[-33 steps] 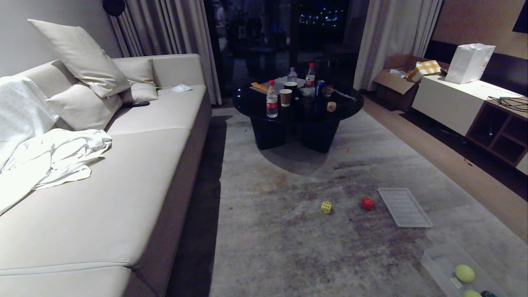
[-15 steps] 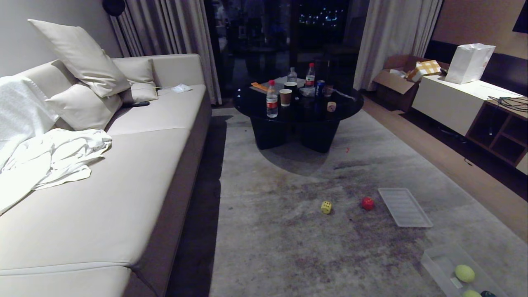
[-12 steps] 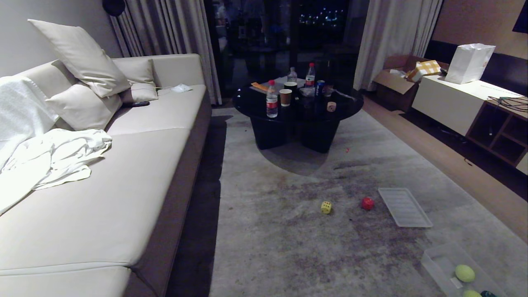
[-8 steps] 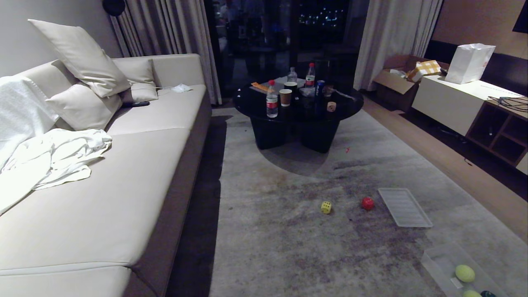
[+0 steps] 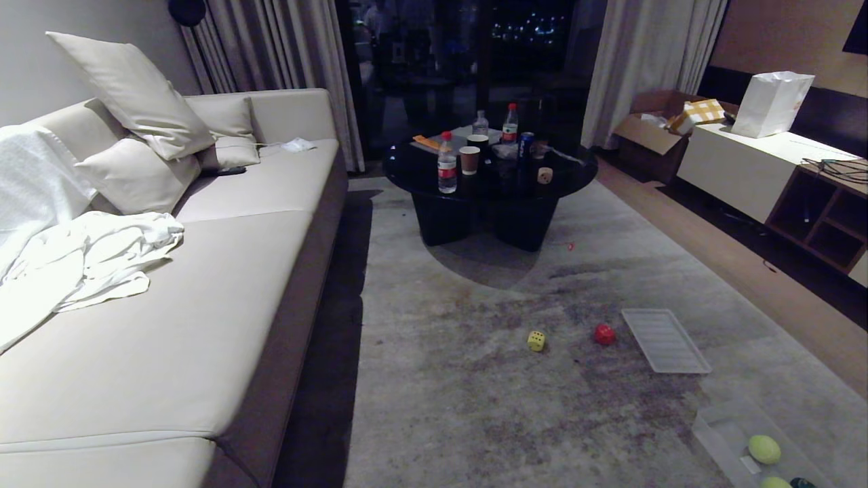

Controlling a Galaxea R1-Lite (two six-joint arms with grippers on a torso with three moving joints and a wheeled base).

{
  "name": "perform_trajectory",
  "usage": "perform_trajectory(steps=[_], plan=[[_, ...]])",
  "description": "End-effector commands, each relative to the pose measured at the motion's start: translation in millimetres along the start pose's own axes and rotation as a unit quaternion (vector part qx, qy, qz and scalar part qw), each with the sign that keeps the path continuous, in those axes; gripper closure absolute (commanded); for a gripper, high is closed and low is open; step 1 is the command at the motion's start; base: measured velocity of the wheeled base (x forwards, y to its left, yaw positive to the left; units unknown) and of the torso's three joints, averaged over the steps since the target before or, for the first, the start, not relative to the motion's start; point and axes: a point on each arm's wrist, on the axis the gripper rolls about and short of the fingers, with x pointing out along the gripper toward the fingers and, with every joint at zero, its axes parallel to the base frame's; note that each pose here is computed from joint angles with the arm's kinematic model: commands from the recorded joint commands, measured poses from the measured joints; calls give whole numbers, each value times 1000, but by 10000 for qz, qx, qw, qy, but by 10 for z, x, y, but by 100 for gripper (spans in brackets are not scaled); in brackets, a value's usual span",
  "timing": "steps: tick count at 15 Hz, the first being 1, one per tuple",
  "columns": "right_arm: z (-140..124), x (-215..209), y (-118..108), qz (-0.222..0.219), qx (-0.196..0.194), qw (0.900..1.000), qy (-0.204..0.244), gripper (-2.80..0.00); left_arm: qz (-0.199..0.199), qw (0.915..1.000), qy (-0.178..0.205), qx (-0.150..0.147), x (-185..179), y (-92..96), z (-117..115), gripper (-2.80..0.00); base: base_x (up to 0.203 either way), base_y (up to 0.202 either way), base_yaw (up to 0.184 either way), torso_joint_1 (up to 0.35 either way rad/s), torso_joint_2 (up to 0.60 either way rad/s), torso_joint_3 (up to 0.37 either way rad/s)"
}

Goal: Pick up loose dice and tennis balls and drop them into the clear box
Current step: Find toys out of the box

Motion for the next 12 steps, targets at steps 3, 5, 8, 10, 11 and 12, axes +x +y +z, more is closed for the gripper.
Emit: perform_trajectory(steps=[3,5,8,10,11,12], plan=[[-2,1,0,1,-9,10000,12,0,-3,10000,15,2,2,0,-4,0,0,0,0,0,0,0],[0,1,0,6,3,10000,6,0,-9,10000,15,10,2,0,-4,0,0,0,0,0,0,0],[-1,1,0,7,6,10000,10,0,-23,10000,8,61,2,-1,-2,0,0,0,0,0,0,0],[0,1,1,8,-9,10000,6,0,-61,9998,2,210,2,-3,-1,0,0,0,0,0,0,0],[-1,1,0,16,-10,10000,8,0,-91,9996,-1,252,2,-4,-1,0,0,0,0,0,0,0],[0,1,1,8,-9,10000,6,0,-69,9997,5,238,2,-3,-2,0,0,0,0,0,0,0]])
